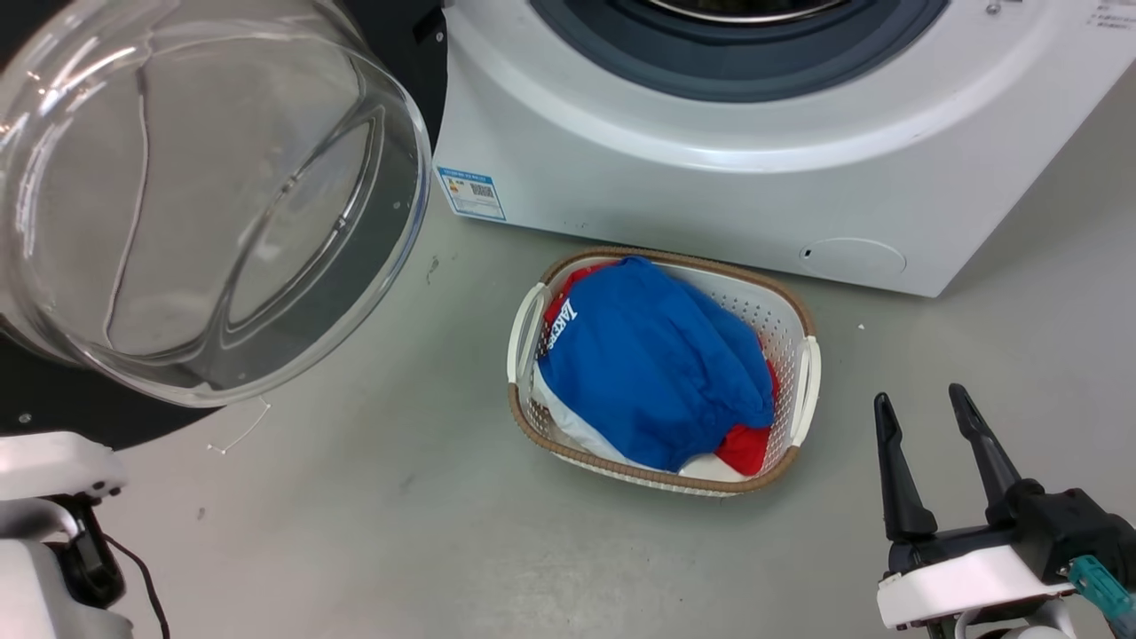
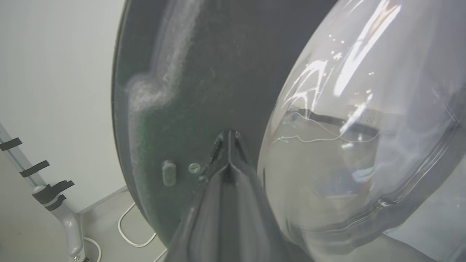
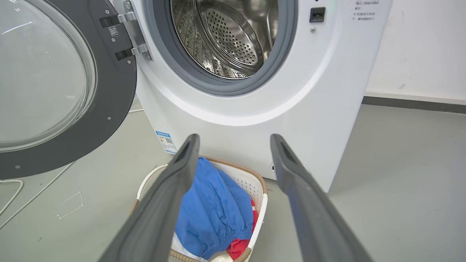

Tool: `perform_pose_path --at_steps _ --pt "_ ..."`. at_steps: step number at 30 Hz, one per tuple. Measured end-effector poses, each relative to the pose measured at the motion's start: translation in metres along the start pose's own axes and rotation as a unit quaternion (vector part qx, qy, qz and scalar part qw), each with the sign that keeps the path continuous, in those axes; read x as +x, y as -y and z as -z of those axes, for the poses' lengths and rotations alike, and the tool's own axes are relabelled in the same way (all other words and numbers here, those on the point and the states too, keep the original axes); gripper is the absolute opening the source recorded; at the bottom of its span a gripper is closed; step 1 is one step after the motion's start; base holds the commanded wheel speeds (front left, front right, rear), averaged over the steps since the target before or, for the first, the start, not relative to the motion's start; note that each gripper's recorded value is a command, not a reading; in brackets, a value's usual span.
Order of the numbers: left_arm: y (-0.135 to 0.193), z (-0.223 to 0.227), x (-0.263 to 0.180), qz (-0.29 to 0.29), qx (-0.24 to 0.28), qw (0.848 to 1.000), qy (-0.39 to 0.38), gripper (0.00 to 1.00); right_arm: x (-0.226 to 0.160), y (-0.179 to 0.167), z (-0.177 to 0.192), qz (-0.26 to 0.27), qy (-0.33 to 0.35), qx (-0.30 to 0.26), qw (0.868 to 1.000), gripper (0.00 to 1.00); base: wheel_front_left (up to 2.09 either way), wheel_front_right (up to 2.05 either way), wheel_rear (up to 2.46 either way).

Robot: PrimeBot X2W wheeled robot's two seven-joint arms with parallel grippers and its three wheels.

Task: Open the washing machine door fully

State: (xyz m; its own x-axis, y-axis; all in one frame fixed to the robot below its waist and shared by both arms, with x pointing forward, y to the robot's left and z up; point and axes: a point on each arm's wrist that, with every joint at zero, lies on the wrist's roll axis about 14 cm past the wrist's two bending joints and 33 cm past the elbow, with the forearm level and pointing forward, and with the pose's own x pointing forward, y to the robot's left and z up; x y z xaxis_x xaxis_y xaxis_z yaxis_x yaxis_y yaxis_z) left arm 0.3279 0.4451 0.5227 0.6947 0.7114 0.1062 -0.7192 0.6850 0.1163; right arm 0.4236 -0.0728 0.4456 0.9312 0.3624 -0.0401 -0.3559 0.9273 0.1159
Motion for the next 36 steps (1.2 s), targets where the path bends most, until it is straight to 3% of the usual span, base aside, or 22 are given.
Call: perform_pose_path --at_steps 19,36 --pt "0.035 -0.053 -0.064 0.113 -0.015 0.990 0.084 0.00 -0.040 0.002 -0.056 0.022 0.067 -0.009 0.997 1.00 0.00 0.00 0.00" --pt "0.131 -0.086 -0.129 0.281 -0.083 0.948 0.124 0.00 -0.093 0.034 -0.108 0.090 0.143 -0.042 0.985 1.00 0.00 0.00 0.00"
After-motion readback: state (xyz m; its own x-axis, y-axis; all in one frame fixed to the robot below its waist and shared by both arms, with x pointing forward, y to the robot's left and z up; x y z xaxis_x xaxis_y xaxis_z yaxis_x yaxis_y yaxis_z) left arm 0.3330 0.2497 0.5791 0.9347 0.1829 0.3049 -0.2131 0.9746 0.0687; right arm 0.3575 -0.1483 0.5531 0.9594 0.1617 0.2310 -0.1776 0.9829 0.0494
